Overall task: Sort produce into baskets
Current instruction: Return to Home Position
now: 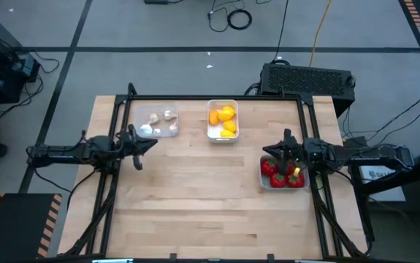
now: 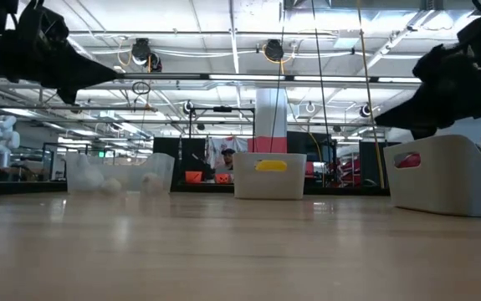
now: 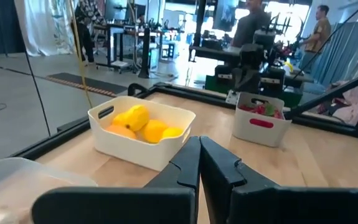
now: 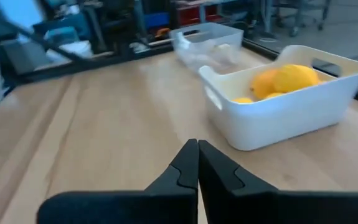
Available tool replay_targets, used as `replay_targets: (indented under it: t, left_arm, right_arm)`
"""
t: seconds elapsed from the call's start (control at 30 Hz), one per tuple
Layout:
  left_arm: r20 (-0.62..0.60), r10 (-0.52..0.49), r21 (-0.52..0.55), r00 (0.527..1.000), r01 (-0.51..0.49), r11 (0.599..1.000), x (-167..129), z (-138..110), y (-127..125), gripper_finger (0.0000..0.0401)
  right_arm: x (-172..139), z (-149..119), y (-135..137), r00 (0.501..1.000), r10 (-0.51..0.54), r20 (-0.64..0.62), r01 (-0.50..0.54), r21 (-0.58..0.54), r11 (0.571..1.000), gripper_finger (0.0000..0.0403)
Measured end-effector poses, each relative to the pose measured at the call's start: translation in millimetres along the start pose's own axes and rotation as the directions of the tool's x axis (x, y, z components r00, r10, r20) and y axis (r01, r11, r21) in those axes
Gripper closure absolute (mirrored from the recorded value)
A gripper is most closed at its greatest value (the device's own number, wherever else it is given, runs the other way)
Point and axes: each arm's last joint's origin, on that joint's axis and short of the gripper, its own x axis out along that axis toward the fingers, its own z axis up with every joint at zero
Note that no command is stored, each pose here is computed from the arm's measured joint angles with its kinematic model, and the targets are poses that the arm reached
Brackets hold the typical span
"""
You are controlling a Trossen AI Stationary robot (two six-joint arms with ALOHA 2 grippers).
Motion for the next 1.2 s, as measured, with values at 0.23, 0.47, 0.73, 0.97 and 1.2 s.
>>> replay_targets:
  t: [0.23,0.47,0.73,0.97,1.2]
  left_arm:
    - [-0.046,0.007,0.014,0.999,-0.007,1.0,-3.4,-5.4,1.8,0.0388]
    - [-0.057,0.013,0.021,0.998,-0.012,1.0,-3.2,-6.4,2.0,0.0388]
    - [-0.056,0.013,0.021,0.998,-0.012,1.0,-3.2,-6.4,1.9,0.0388]
    - [-0.056,0.013,0.02,0.998,-0.011,1.0,-3.2,-6.3,1.9,0.0388]
    - [-0.056,0.013,0.02,0.998,-0.012,1.0,-3.2,-6.3,1.9,0.0388]
  right_arm:
    - [-4.7,-2.7,1.2,0.996,0.077,-0.034,-0.08,-0.125,0.989,0.0402]
    - [-4.5,-3.1,1.2,0.996,0.076,-0.038,-0.084,-0.27,0.959,0.0402]
    - [-4.5,-3.1,1.2,0.996,0.077,-0.038,-0.084,-0.276,0.957,0.0402]
    - [-4.5,-3.1,1.2,0.996,0.076,-0.038,-0.084,-0.276,0.957,0.0402]
    - [-4.5,-3.1,1.2,0.996,0.076,-0.038,-0.084,-0.276,0.957,0.0403]
